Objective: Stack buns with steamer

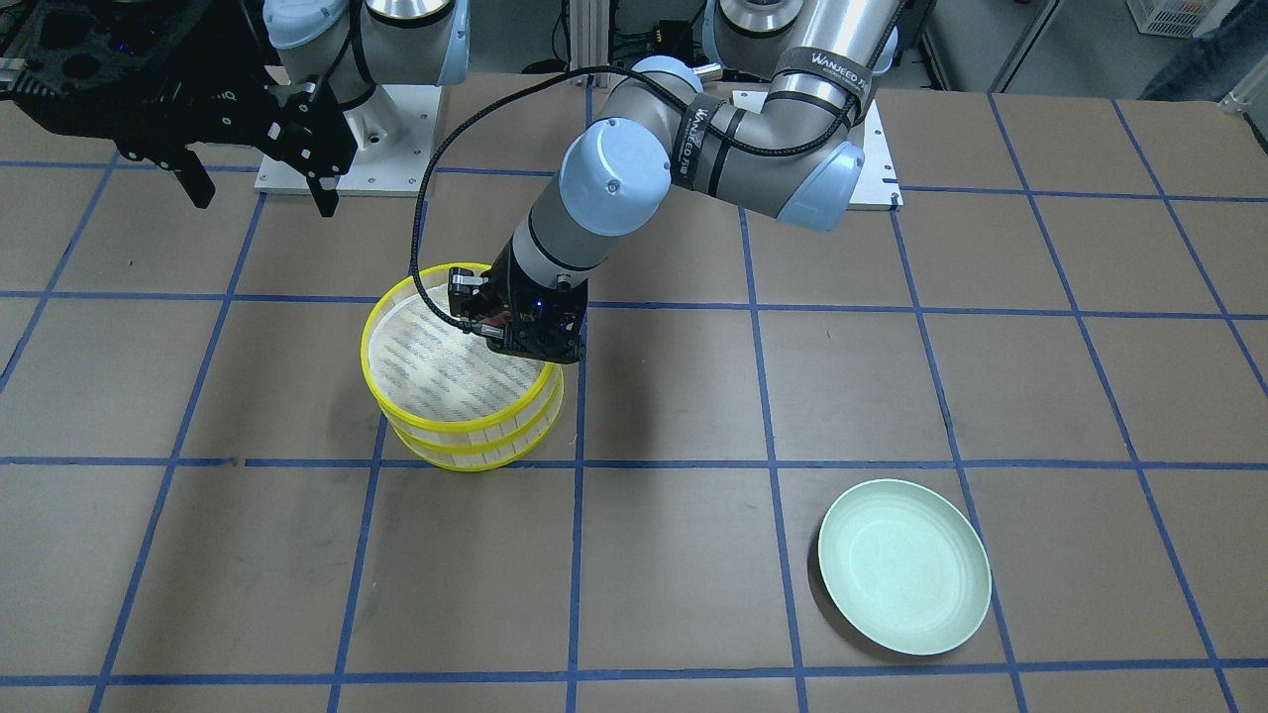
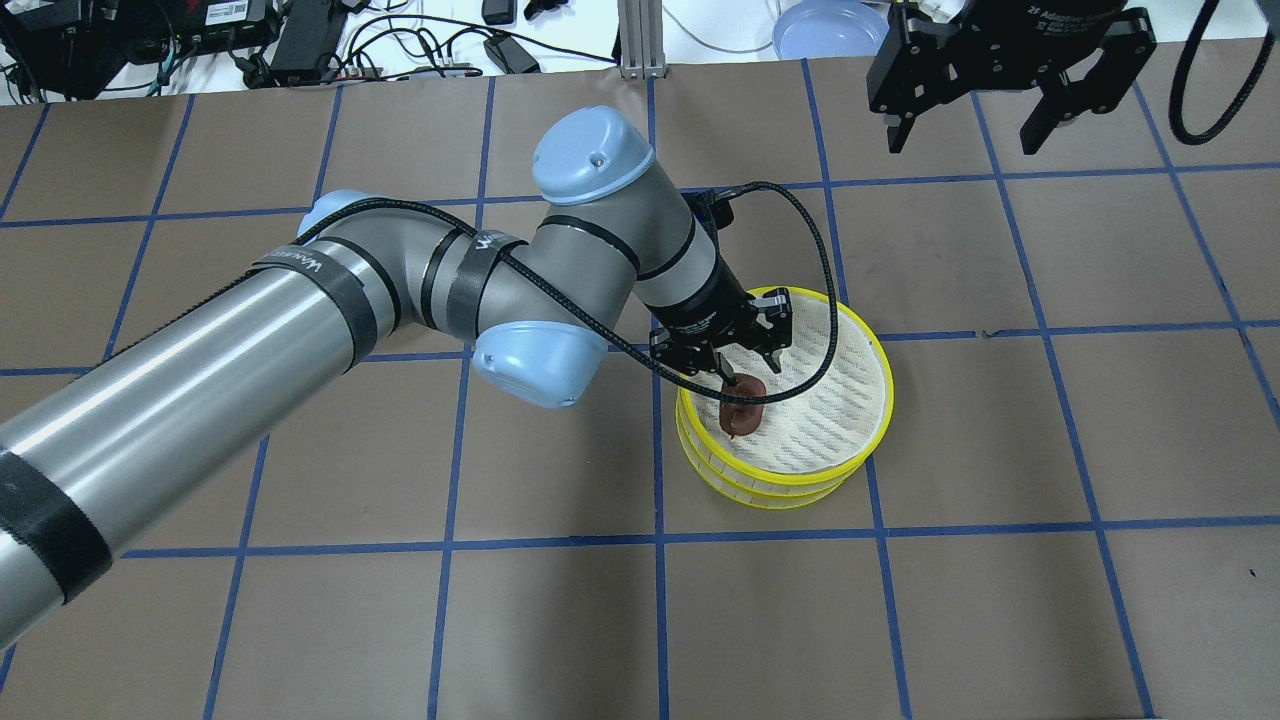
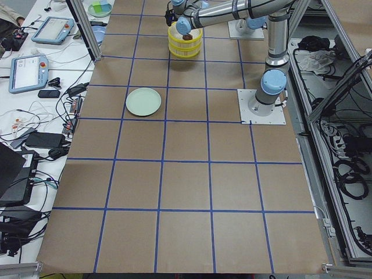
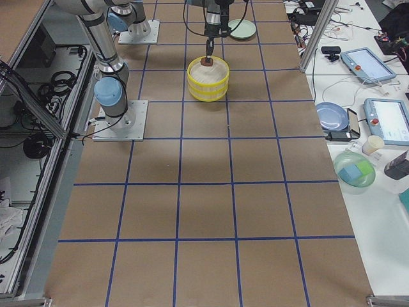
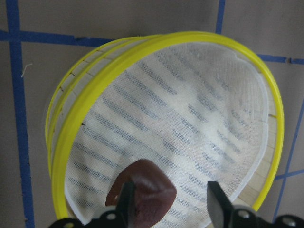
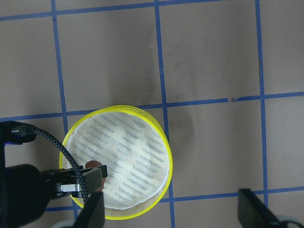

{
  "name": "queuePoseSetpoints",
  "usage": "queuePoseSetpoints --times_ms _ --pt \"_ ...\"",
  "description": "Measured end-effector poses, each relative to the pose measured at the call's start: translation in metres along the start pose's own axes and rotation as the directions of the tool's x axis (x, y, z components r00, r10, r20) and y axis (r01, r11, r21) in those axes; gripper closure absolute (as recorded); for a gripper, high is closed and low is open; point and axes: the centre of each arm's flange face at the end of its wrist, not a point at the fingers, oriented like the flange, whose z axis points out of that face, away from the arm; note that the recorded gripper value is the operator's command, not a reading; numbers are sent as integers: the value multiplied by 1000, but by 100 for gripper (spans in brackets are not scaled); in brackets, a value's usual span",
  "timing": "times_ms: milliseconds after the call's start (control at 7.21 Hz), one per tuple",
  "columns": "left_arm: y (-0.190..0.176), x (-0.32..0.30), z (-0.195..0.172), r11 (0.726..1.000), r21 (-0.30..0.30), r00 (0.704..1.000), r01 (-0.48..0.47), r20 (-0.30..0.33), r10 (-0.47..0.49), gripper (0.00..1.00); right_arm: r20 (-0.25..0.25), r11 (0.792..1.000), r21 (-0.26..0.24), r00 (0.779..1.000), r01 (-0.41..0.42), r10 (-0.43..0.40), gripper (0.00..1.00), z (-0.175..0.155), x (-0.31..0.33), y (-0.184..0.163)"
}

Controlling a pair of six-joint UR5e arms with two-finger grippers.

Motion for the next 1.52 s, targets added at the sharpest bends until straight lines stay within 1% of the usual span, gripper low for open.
queuePoseSetpoints --times_ms 139,277,416,554,693,832,970,1109,1386,1525 --pt "0 0 -4 1000 15 1000 -2 14 2 1 -1 1000 -7 1000 1 -1 0 3 0 1" --pt "0 -1 -11 999 38 999 -6 43 4 1 -1 1000 -10 1000 2 -2 0 5 0 1" --pt "-4 -5 -27 996 84 991 -15 131 4 1 -1 1000 -10 1000 2 -2 0 5 0 1" --pt "-11 -8 -54 991 127 967 -52 256 18 0 -1 1000 -11 1000 2 -2 0 5 0 1" --pt "-21 -12 -97 984 136 926 -111 375 53 0 -1 1000 -11 1000 2 -2 0 6 0 1" --pt "-28 -22 -144 980 128 891 -150 448 78 0 -1 1000 -12 1000 2 -2 0 6 0 1" --pt "-31 -36 -189 978 136 880 -160 469 79 0 -1 1000 -12 1000 2 -2 0 6 0 1" --pt "-31 -54 -227 976 152 883 -156 465 69 0 0 1000 -11 1000 2 -2 0 6 0 1" --pt "-27 -106 -291 977 148 884 -152 462 68 0 1 1000 -11 1000 2 -2 0 6 -1 1" --pt "-27 -137 -316 979 147 887 -144 458 62 0 1 1000 -11 1000 2 -2 0 6 -1 1"
